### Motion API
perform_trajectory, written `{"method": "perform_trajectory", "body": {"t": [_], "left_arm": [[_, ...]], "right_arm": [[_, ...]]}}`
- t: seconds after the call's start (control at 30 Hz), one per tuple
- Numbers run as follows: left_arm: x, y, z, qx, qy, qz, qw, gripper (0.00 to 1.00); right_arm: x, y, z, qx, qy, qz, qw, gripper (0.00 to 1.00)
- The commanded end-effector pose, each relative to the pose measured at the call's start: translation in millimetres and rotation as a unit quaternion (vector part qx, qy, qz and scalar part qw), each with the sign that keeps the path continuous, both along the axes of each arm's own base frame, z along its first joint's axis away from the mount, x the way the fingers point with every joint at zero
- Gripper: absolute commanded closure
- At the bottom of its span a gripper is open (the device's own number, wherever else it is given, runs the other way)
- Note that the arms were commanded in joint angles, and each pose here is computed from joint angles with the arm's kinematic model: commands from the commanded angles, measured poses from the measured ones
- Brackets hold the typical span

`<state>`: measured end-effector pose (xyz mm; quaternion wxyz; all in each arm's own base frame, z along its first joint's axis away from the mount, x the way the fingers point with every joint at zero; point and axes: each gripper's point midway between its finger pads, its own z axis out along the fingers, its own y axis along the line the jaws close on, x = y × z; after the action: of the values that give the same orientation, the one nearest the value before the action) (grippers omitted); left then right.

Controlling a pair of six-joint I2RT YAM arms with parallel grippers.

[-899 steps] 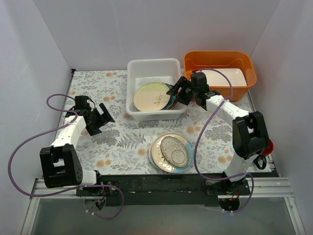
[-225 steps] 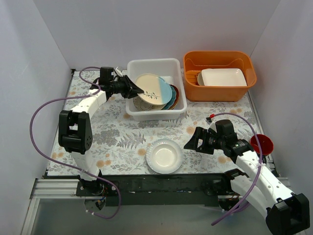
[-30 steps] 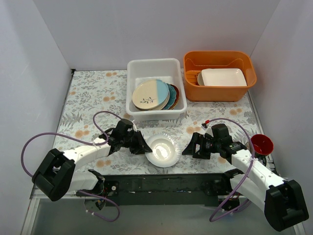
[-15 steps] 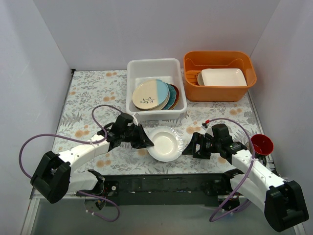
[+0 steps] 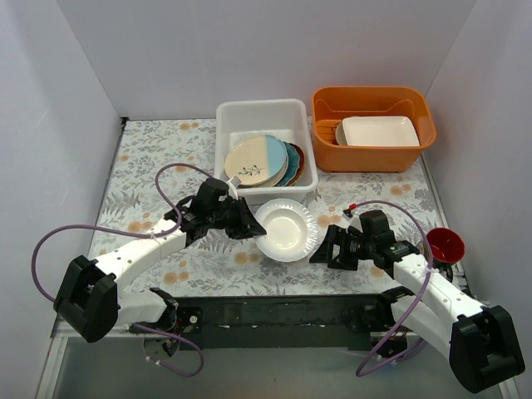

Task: Place the plates into the plastic bin on the countertop
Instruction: Pick up the plate from the corner of the board, then place the plate in the plastic bin.

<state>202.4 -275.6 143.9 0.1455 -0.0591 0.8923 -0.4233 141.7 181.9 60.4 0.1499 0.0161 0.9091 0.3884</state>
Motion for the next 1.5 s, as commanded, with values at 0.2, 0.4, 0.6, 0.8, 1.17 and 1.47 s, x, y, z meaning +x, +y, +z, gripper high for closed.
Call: {"method": "perform_trajectory", "body": {"t": [0.2, 0.4, 0.6, 0.8, 1.17, 1.47], "left_arm": [[18.6, -16.2, 45.0, -0.036, -0.054, -0.012, 0.998, 1.00], [27.0, -17.5, 60.5, -0.040, -0.072, 0.000, 0.997, 1.00], [35.2, -21.6, 67.5, -0.036, -0.080, -0.003, 0.996, 1.00], [46.1, -26.4, 76.6, -0.039, -0.090, -0.002, 0.995, 1.00], [59.2, -21.3, 86.3, -0.041, -0.101, 0.014, 0.994, 1.00], [91.2, 9.1, 88.9, -0.043, -0.111, 0.038, 0.992, 1.00]], "right_arm": [[2.3, -0.4, 5.8, 0.000, -0.020, -0.001, 1.000, 0.09], [2.1, 2.0, 4.0, 0.003, -0.013, 0.007, 1.000, 0.09], [2.5, 2.1, 3.9, 0.004, -0.012, 0.006, 1.000, 0.09], [0.4, -0.7, 3.5, -0.001, -0.017, 0.002, 1.000, 0.09], [-2.5, 0.3, -3.6, 0.002, -0.006, 0.006, 1.000, 0.09], [-5.9, -2.2, -8.7, -0.003, -0.002, 0.003, 1.000, 0.09]]}}
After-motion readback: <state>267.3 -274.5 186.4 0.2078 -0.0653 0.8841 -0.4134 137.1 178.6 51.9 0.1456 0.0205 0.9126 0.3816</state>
